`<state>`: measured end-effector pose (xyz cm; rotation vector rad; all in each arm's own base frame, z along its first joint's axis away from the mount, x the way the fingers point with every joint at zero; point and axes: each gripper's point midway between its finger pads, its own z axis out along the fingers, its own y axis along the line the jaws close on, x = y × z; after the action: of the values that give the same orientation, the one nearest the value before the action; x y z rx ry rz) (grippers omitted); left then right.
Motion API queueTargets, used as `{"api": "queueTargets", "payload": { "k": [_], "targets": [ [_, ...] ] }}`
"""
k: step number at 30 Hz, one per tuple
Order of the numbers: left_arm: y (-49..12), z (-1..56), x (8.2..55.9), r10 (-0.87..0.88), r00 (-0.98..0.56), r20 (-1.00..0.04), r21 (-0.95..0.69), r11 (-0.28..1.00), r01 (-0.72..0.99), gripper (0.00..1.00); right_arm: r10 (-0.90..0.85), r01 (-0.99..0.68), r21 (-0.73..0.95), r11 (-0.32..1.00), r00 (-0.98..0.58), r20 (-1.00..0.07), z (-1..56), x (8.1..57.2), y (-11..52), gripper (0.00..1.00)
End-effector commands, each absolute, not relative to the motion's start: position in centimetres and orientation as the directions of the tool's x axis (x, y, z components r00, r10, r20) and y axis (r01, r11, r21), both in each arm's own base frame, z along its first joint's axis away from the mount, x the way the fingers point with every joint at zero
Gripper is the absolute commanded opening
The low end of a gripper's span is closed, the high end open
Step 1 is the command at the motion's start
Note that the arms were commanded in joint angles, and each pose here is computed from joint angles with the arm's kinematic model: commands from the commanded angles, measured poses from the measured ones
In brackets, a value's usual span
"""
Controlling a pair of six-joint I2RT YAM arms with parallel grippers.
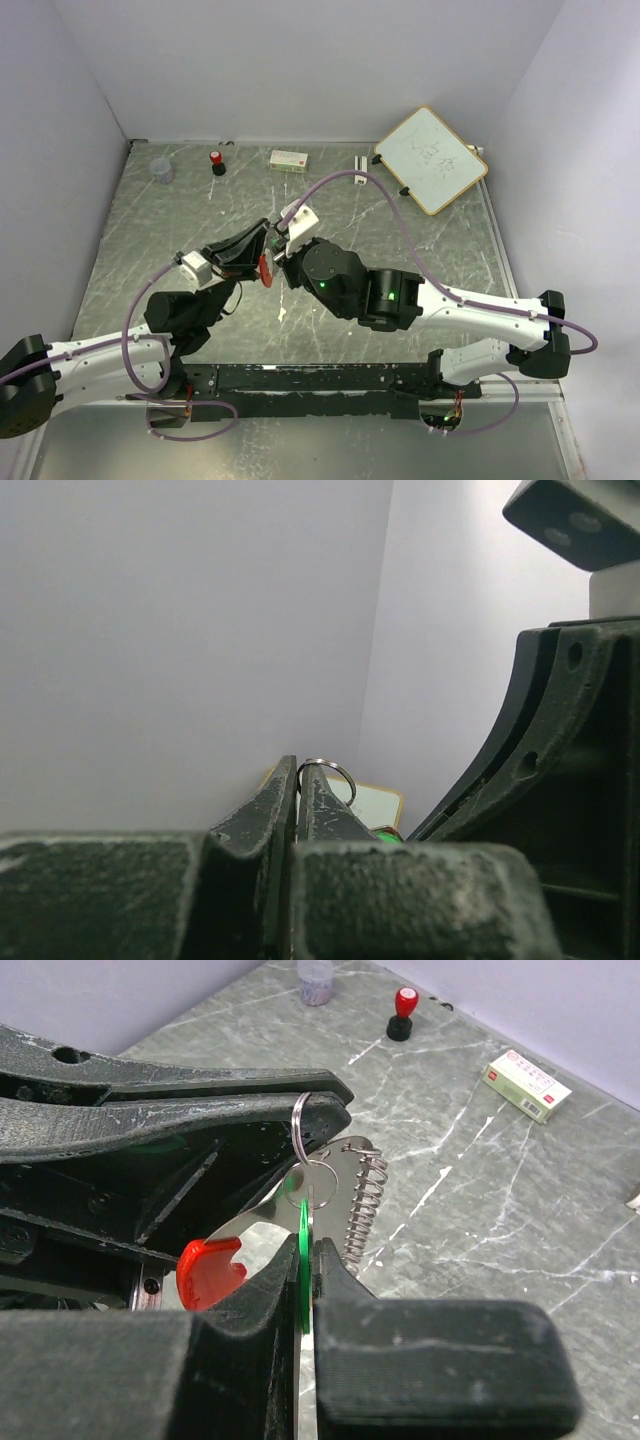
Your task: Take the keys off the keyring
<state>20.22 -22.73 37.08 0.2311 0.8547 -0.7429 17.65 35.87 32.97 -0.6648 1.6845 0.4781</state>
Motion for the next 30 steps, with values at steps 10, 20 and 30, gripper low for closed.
{"api": "queueTargets", "payload": {
  "k": [10, 20, 30],
  "targets": [
    [-20.0, 40.1, 18.6, -0.636, 0.488, -0.598, -0.172, 0.696, 0.697, 0.07, -0.142, -0.713, -0.013, 0.701, -0.122, -0.982, 32.7, 17.0, 38.0, 0.0],
    [-18.8, 41.0, 17.0, -0.681, 0.505, -0.53, -0.164, 0.666, 0.728, 0.07, -0.138, -0.732, 0.002, 0.681, -0.131, -0.982, 32.0, 17.1, 38.9, 0.0],
    [-18.7, 41.5, 15.7, -0.724, 0.477, -0.499, -0.149, 0.614, 0.775, 0.07, -0.076, -0.745, 0.032, 0.666, -0.11, -0.991, 33.2, 18.3, 38.9, 0.0]
  ]
}}
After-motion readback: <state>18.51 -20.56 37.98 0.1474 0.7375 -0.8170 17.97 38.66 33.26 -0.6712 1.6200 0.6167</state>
